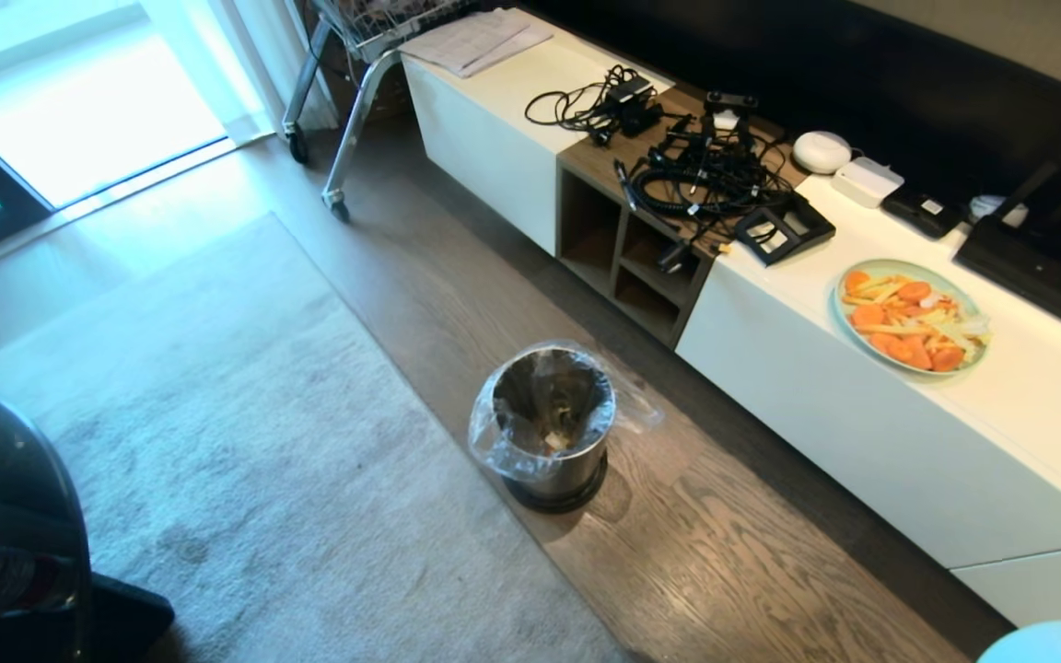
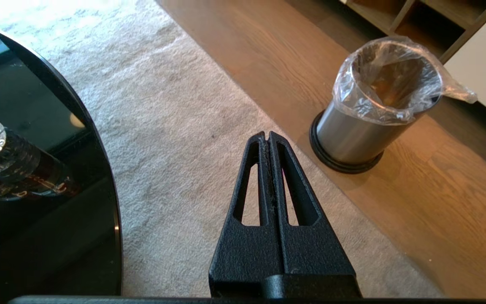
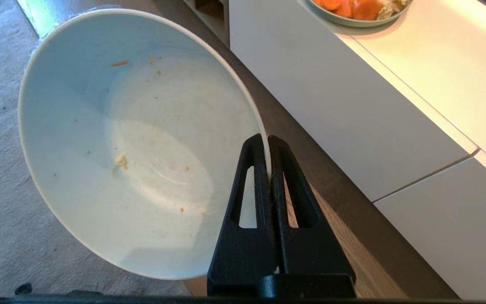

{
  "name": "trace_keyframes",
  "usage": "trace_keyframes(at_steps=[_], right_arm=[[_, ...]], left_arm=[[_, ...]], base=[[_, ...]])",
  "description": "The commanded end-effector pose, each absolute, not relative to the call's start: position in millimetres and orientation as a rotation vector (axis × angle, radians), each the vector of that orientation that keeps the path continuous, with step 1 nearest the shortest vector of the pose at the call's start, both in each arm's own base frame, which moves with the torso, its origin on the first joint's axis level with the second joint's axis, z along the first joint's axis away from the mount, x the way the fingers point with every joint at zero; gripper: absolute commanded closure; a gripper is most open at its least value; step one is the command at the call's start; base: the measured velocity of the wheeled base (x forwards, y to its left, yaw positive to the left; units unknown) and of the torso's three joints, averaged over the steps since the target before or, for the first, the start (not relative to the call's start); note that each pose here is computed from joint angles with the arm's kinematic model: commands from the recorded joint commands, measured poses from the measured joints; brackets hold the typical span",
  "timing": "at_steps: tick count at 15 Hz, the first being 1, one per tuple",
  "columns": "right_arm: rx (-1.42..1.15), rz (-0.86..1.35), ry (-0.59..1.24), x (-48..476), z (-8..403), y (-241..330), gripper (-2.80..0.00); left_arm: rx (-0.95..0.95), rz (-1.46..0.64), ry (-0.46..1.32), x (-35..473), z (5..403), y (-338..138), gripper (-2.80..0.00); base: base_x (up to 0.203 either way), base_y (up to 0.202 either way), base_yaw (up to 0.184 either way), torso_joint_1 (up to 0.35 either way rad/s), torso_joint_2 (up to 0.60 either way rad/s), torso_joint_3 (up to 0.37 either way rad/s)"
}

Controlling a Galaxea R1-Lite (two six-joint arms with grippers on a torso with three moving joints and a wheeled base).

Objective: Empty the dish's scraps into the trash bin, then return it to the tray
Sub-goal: Put the bowl back to the table

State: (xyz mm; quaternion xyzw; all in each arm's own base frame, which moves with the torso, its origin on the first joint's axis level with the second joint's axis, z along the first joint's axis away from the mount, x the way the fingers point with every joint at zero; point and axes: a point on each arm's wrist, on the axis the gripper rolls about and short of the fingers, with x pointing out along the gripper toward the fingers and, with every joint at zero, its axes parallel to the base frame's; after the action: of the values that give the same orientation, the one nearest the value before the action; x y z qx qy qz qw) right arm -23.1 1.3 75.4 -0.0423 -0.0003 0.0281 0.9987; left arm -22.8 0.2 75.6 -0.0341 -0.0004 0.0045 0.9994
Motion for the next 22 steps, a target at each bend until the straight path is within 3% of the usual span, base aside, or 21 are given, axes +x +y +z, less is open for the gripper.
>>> trace_keyframes(at_steps=[1, 22], right_arm=[[-0.086, 0.057, 0.002, -22.9, 75.5, 1.3, 0.00], [-0.086, 0.057, 0.002, -22.9, 75.5, 1.3, 0.00]], left_arm=[[-0.068, 0.009, -0.002, -22.8, 75.6, 0.2, 0.00], [-0.070, 0.009, -0.002, -22.8, 75.6, 0.2, 0.00]], base=[[0.000, 0.000, 0.000, 0.002, 0.01, 0.202], [0.000, 0.000, 0.000, 0.003, 0.00, 0.201]])
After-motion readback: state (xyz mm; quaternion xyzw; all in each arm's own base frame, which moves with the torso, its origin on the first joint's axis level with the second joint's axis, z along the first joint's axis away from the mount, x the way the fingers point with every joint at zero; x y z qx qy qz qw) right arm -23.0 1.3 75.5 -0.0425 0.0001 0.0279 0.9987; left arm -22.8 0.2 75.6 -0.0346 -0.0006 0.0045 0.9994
